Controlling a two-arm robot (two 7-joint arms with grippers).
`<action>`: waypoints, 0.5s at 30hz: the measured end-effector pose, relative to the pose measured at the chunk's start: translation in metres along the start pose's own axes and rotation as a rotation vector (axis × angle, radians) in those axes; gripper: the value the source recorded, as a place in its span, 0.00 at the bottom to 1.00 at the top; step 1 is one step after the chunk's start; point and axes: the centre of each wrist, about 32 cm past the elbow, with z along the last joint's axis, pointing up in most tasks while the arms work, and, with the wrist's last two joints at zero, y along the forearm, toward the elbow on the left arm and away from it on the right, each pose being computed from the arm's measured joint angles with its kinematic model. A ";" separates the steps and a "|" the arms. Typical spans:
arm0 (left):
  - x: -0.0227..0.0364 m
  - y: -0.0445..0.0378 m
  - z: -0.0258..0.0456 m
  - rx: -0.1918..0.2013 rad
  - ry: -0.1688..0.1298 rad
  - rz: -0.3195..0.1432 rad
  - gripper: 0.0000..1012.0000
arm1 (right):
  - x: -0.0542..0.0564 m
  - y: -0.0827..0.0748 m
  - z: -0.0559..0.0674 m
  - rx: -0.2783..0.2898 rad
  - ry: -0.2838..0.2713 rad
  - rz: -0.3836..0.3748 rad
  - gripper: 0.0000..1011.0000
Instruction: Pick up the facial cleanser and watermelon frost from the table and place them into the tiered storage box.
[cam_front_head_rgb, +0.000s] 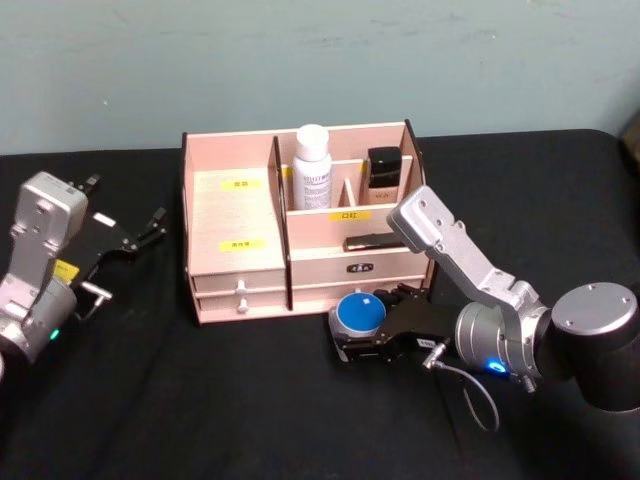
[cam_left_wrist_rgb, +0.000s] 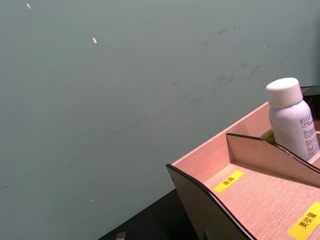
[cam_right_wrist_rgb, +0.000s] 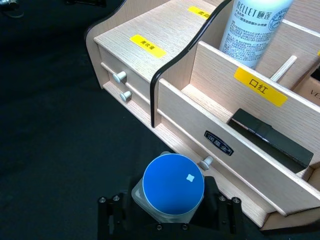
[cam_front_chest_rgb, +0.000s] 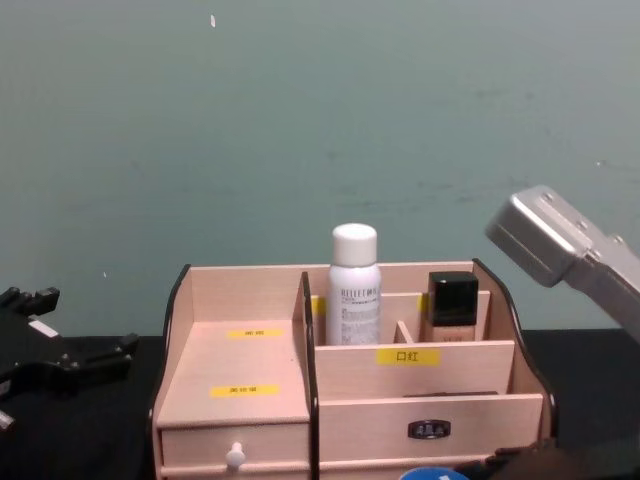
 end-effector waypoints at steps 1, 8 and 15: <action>0.0000 0.0000 0.0000 0.000 0.000 0.000 1.00 | 0.000 0.000 0.000 0.000 0.000 0.000 0.91; 0.0000 0.0000 0.0000 0.000 0.000 0.000 1.00 | 0.000 0.000 0.000 0.001 0.001 0.000 0.73; 0.0000 0.0000 0.0000 0.000 0.000 0.000 1.00 | 0.000 0.000 0.000 0.001 0.002 0.001 0.70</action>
